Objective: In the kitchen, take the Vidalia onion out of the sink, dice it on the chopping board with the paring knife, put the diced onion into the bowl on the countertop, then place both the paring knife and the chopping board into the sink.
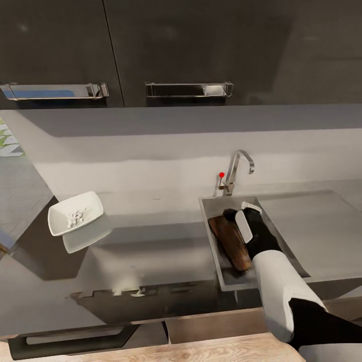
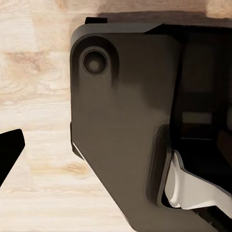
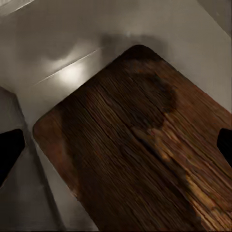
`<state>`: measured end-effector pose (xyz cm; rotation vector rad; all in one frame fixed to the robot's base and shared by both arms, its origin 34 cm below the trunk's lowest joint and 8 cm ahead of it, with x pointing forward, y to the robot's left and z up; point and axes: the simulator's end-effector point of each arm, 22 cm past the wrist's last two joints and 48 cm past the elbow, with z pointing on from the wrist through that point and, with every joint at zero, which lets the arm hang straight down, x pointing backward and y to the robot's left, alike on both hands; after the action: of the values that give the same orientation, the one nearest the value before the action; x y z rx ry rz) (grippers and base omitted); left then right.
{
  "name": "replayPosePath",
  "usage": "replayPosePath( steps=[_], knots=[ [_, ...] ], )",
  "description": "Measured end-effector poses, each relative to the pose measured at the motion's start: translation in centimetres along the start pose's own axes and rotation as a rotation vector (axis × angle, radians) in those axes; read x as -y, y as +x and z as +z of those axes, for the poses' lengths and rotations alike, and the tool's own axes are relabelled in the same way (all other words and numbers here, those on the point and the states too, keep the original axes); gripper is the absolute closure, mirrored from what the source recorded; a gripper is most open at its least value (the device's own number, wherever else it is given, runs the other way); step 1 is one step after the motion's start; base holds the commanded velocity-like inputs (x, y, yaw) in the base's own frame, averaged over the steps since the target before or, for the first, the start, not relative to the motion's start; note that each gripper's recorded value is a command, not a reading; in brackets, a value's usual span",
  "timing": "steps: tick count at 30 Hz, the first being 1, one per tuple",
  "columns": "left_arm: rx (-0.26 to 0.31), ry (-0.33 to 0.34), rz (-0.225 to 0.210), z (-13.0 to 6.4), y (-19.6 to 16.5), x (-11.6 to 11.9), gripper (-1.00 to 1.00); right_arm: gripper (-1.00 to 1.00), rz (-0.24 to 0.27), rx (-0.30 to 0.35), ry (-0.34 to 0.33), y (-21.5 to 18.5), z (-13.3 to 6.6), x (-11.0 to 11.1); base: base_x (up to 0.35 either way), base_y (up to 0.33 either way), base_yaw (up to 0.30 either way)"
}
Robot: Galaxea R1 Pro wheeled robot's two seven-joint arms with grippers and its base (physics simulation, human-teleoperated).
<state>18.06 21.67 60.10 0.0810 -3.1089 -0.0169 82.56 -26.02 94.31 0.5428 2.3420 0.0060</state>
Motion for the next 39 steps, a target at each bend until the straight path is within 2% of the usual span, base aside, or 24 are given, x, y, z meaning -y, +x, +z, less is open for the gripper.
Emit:
replayPosePath(
  steps=[3,5,6,8,13,18,39],
  knots=[
    [-0.001,-0.002,-0.001,0.0,0.0,-0.2,-1.0,-1.0,-0.124,-0.013,-0.119,-0.5,-0.1,-1.5,-0.156,0.0,0.0],
    [-0.002,-0.004,-0.001,0.0,0.0,-0.3,-1.0,-1.0,-0.245,-0.024,-0.221,0.0,-0.5,-3.6,-0.306,0.0,0.0],
    [-0.002,-0.004,-0.001,0.0,0.0,-0.3,-1.0,-1.0,-0.291,-0.028,-0.253,0.6,-0.7,-4.7,-0.322,0.0,0.0],
    [-0.002,-0.005,-0.001,0.0,0.0,-0.3,-1.0,-1.0,-0.326,-0.034,-0.283,1.1,-1.0,-5.6,-0.328,0.0,0.0],
    [-0.002,-0.005,-0.001,0.0,0.0,-0.4,-1.0,-1.0,-0.347,-0.046,-0.338,1.7,-1.3,-6.7,-0.333,0.0,0.0],
    [-0.002,-0.005,-0.001,0.0,0.0,-0.4,-1.0,-1.0,-0.351,-0.052,-0.378,1.4,-1.4,-6.2,-0.335,0.0,0.0],
    [0.028,-0.006,-0.003,0.0,-0.6,-0.4,-1.0,-1.0,-0.351,-0.052,-0.384,1.4,-1.4,-6.2,-0.335,0.0,0.0]
  ],
)
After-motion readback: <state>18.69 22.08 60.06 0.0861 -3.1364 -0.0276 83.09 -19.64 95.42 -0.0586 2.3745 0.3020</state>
